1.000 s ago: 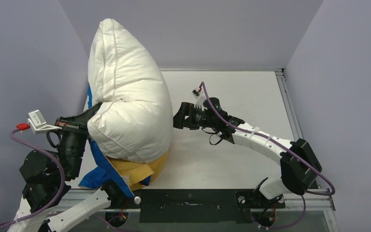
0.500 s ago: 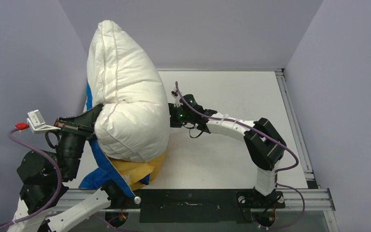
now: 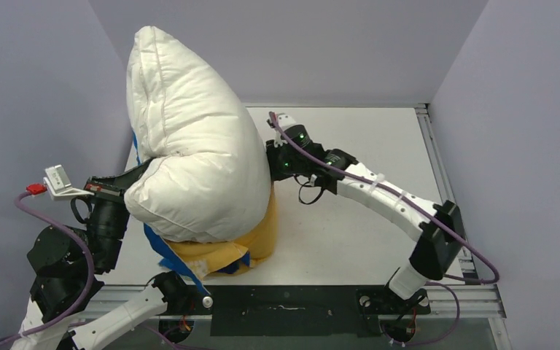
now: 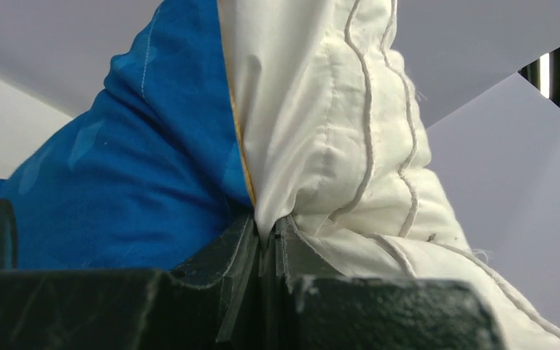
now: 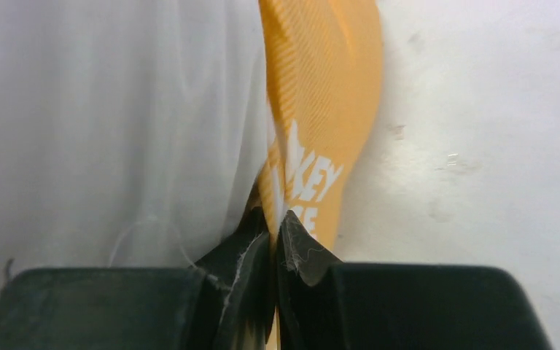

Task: Put the pillow into the pillowcase
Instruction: Stuff the pillow into the pillowcase.

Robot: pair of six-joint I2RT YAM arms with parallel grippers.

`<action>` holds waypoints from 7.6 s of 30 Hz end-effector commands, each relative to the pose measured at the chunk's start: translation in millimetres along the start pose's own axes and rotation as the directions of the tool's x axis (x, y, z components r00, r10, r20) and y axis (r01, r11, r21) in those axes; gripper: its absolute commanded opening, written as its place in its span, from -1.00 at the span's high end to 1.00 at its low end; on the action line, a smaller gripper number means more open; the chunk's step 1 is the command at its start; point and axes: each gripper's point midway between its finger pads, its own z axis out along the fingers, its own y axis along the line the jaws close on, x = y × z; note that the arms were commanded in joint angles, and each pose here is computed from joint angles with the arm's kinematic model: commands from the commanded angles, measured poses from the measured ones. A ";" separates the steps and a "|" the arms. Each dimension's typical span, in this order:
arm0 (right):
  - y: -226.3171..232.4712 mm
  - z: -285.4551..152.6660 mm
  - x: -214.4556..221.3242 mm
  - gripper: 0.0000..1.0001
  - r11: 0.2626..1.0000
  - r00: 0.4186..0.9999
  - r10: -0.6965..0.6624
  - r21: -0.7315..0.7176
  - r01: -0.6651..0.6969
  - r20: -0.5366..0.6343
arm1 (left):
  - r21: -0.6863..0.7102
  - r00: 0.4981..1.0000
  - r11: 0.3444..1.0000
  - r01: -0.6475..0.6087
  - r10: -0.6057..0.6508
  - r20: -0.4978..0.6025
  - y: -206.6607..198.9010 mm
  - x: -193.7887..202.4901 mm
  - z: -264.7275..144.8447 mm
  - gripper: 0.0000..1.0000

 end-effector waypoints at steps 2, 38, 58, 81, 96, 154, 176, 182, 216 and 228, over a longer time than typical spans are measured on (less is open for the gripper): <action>46.4 -162.2 -163.4 0.89 0.988 0.845 -0.078 -0.072 0.136 0.529 | -0.094 0.984 0.987 -0.129 0.115 -0.139 30.0 53.3 13.7 1.00; 178.9 -136.9 34.0 0.89 0.296 0.909 0.343 -0.892 -0.343 -0.235 | -0.294 0.747 0.908 -0.299 0.031 -0.664 187.7 369.9 52.5 1.00; -84.9 -162.4 37.6 -0.86 0.910 0.968 -0.076 0.414 -0.032 0.241 | -0.321 0.730 0.899 -0.297 -0.002 -0.683 201.0 336.0 6.2 1.00; -132.2 -209.3 88.3 -0.57 0.826 0.972 0.002 0.547 -0.135 0.236 | -0.301 0.699 0.900 -0.315 0.005 -0.715 198.6 346.8 7.3 1.00; -130.1 -177.4 57.9 0.89 0.889 0.976 0.005 0.446 -0.104 0.216 | -0.309 0.704 0.890 -0.335 0.018 -0.710 201.4 337.6 3.4 1.00; -149.6 -131.7 -54.2 0.69 0.895 0.987 -0.104 0.444 0.040 0.121 | -0.304 0.605 0.786 -0.537 0.108 -0.789 210.9 371.2 -10.0 1.00; 161.9 -179.3 21.3 0.89 0.577 0.990 -0.038 -0.805 0.134 0.138 | -0.211 0.574 0.791 -0.574 0.205 -0.793 162.8 411.6 18.0 1.00; 72.2 -161.3 -37.8 0.03 0.933 0.944 -0.153 -0.272 0.235 0.291 | -0.184 0.561 0.801 -0.569 0.215 -0.800 164.4 411.1 1.6 1.00; -246.3 -149.0 -121.8 0.82 0.428 0.977 -0.209 0.902 0.065 0.029 | -0.113 0.489 0.795 -0.596 0.247 -0.837 156.3 434.9 -24.8 1.00; -27.5 -144.9 -154.0 0.89 0.986 0.930 -0.105 -0.084 0.143 0.351 | -0.109 0.490 0.787 -0.607 0.263 -0.831 157.8 431.9 -22.7 1.00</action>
